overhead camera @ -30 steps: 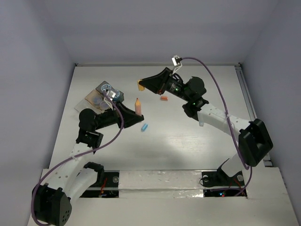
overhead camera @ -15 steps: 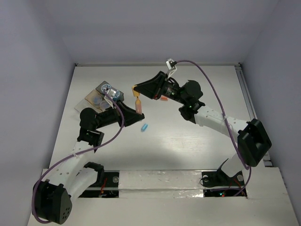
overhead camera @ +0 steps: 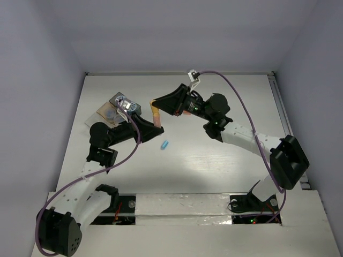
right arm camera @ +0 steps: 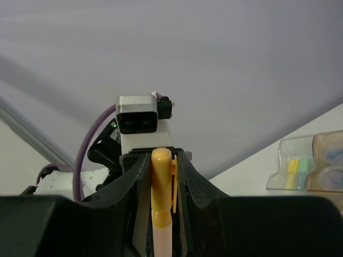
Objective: Sort the stationery into containers
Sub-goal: Close the pen cap on the pen, then place the pen in the storage box.
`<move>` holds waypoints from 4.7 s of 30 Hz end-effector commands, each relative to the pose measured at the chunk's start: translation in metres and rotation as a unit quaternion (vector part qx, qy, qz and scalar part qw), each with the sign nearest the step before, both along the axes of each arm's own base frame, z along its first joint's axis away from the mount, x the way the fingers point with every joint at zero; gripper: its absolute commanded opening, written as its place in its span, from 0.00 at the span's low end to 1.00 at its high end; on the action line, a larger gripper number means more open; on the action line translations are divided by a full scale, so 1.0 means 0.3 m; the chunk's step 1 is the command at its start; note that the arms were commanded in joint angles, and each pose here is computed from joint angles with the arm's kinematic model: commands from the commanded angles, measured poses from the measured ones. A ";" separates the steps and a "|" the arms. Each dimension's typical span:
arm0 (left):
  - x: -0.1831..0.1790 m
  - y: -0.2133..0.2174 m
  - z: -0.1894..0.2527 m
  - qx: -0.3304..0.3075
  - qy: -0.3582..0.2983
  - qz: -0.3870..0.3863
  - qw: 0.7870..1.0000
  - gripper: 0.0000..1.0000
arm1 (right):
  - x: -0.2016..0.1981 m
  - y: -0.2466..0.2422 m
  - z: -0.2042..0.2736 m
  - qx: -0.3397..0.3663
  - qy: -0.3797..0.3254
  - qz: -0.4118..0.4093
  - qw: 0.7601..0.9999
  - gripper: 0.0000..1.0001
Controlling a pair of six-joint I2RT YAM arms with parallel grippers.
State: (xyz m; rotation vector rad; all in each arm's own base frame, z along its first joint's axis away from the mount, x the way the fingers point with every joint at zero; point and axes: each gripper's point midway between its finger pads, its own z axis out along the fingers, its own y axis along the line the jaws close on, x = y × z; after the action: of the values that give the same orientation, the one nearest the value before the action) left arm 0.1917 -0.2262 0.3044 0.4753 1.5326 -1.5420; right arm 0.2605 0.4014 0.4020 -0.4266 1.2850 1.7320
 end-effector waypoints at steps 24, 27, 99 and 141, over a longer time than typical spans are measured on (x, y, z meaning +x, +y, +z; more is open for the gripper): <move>-0.030 0.045 0.367 -0.048 -0.161 0.059 0.984 0.00 | -0.196 0.008 -0.206 -0.034 0.015 0.074 0.997 0.00; -0.043 0.045 0.389 -0.046 -0.165 0.054 0.984 0.00 | -0.221 0.007 -0.277 -0.073 0.031 0.092 0.993 0.00; 0.448 0.770 -0.402 0.015 0.271 0.592 0.759 0.00 | -0.206 -0.469 -0.390 -0.264 -0.008 -0.247 0.933 0.71; 0.497 0.659 -0.121 0.031 0.115 0.496 0.860 0.81 | -0.041 -0.423 -0.610 -0.389 0.041 -0.245 0.887 0.55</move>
State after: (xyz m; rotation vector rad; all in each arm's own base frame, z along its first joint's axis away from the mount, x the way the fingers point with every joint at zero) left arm 0.3397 0.0077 0.1970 -0.7799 1.7011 -0.6406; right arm 0.2294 0.2777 0.2121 -0.4277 1.9258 0.8160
